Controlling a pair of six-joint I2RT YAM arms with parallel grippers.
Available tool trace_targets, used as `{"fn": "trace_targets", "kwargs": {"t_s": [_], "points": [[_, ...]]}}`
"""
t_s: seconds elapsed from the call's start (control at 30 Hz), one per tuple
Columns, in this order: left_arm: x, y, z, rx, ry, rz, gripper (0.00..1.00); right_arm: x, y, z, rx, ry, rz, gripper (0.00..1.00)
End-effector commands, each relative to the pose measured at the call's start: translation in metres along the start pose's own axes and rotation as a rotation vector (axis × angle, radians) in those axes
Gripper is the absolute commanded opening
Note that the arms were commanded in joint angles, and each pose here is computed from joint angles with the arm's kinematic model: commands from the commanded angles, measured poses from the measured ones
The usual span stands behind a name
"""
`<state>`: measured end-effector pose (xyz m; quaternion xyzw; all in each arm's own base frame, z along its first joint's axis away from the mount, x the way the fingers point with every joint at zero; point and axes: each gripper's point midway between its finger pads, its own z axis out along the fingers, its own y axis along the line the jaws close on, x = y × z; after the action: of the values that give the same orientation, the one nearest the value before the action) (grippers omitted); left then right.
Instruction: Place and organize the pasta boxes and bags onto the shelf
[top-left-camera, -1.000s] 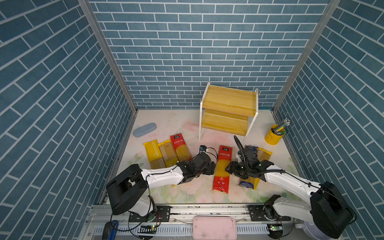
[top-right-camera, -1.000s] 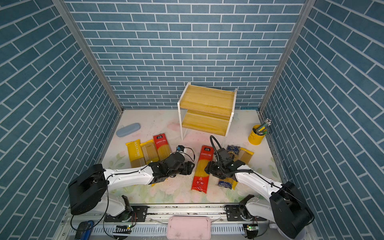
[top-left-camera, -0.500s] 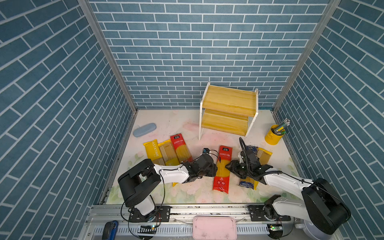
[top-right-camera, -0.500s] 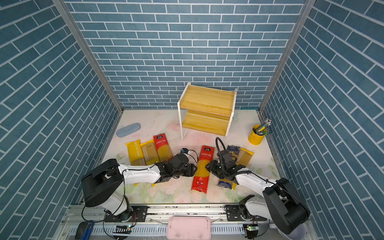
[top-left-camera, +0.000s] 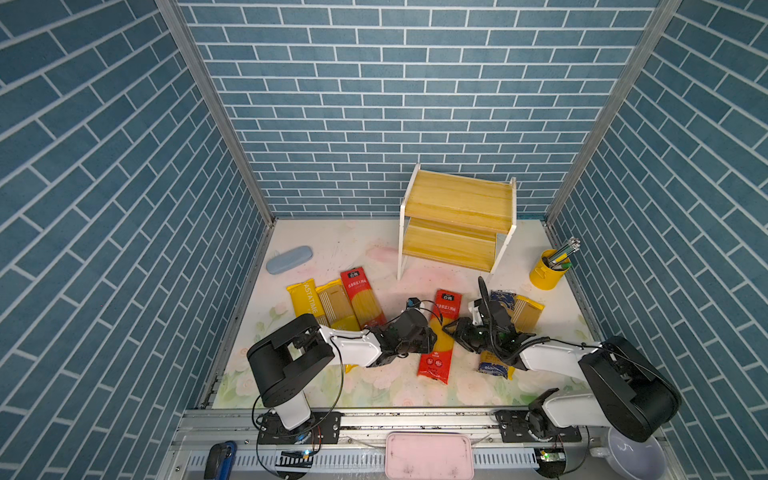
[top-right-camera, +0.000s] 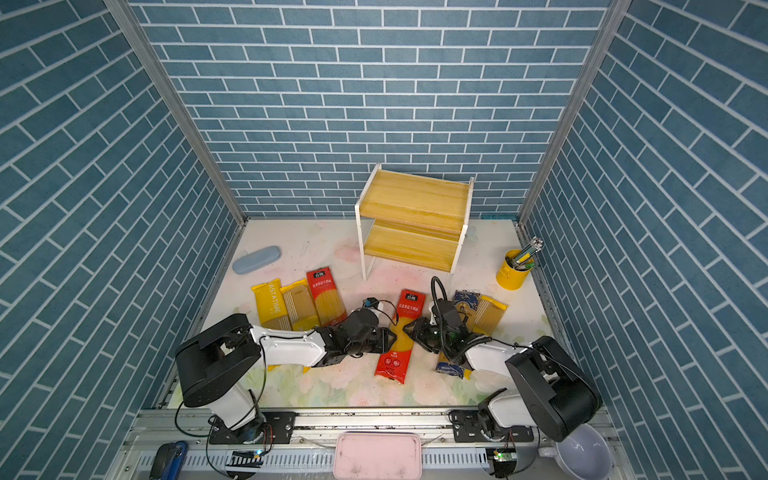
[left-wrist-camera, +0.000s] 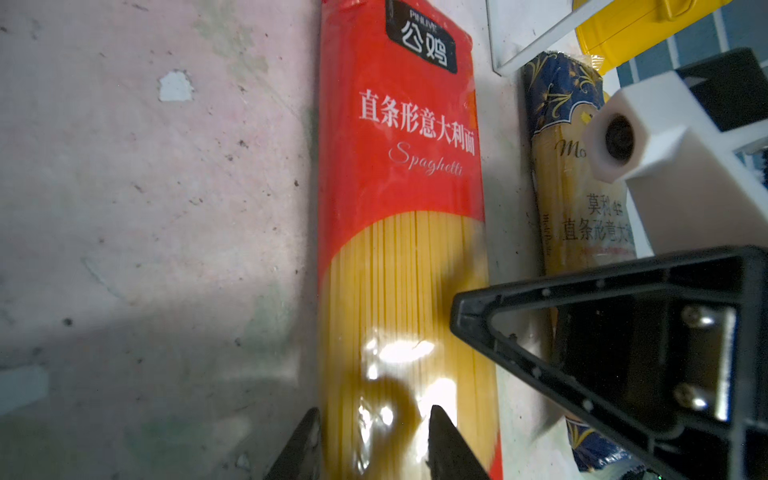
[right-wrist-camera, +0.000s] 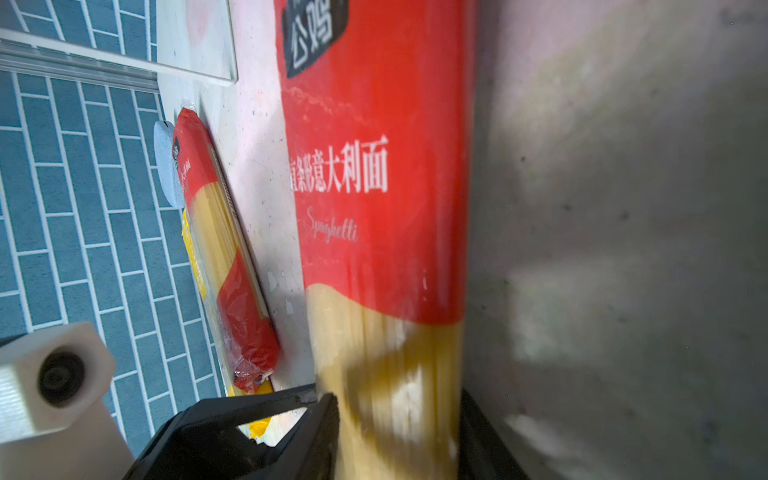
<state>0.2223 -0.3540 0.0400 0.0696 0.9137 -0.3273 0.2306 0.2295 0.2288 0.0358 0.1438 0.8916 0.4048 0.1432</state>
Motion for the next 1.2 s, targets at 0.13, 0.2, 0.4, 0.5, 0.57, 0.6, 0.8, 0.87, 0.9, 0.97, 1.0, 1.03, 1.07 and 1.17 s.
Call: {"fn": "trace_targets", "kwargs": {"t_s": [0.13, 0.2, 0.4, 0.5, 0.57, 0.6, 0.8, 0.87, 0.9, 0.97, 1.0, 1.03, 1.07, 1.17], "points": [[-0.002, -0.003, -0.002, 0.02, -0.009, 0.001, 0.4, 0.002, 0.016, 0.006, -0.088, 0.017, 0.008, 0.33], [-0.006, -0.006, -0.007, 0.027, -0.019, -0.001, 0.4, 0.0, 0.022, 0.004, -0.111, 0.008, 0.014, 0.29], [-0.025, -0.009, -0.033, 0.022, -0.06, 0.043, 0.43, -0.006, 0.039, -0.006, -0.126, -0.006, -0.018, 0.17], [-0.036, -0.01, -0.048, 0.015, -0.089, 0.07, 0.47, -0.007, 0.048, -0.012, -0.146, -0.014, -0.043, 0.12], [-0.045, -0.013, -0.06, 0.03, -0.119, 0.07, 0.49, -0.008, 0.054, -0.016, -0.166, -0.024, -0.054, 0.11], [-0.049, -0.012, -0.066, 0.034, -0.132, 0.067, 0.51, -0.009, 0.058, -0.019, -0.178, -0.032, -0.06, 0.1], [-0.067, -0.003, -0.093, 0.043, -0.177, 0.047, 0.59, -0.016, 0.075, -0.034, -0.212, -0.071, -0.077, 0.08], [-0.075, -0.003, -0.101, 0.063, -0.199, 0.027, 0.6, -0.018, 0.083, -0.038, -0.232, -0.08, -0.08, 0.07], [-0.079, -0.002, -0.105, 0.07, -0.212, 0.012, 0.61, -0.019, 0.085, -0.04, -0.238, -0.083, -0.083, 0.06], [-0.085, -0.001, -0.111, 0.086, -0.24, -0.002, 0.63, -0.019, 0.091, -0.043, -0.256, -0.086, -0.091, 0.05], [-0.087, 0.0, -0.114, 0.089, -0.252, -0.009, 0.65, -0.019, 0.094, -0.045, -0.266, -0.085, -0.098, 0.05], [-0.088, 0.001, -0.116, 0.097, -0.261, -0.015, 0.66, -0.018, 0.096, -0.046, -0.275, -0.084, -0.102, 0.05], [-0.088, 0.001, -0.117, 0.108, -0.266, -0.021, 0.67, -0.018, 0.097, -0.047, -0.285, -0.083, -0.104, 0.05], [-0.09, 0.0, -0.12, 0.166, -0.294, -0.055, 0.71, -0.017, 0.108, -0.053, -0.342, -0.089, -0.117, 0.04]]}}
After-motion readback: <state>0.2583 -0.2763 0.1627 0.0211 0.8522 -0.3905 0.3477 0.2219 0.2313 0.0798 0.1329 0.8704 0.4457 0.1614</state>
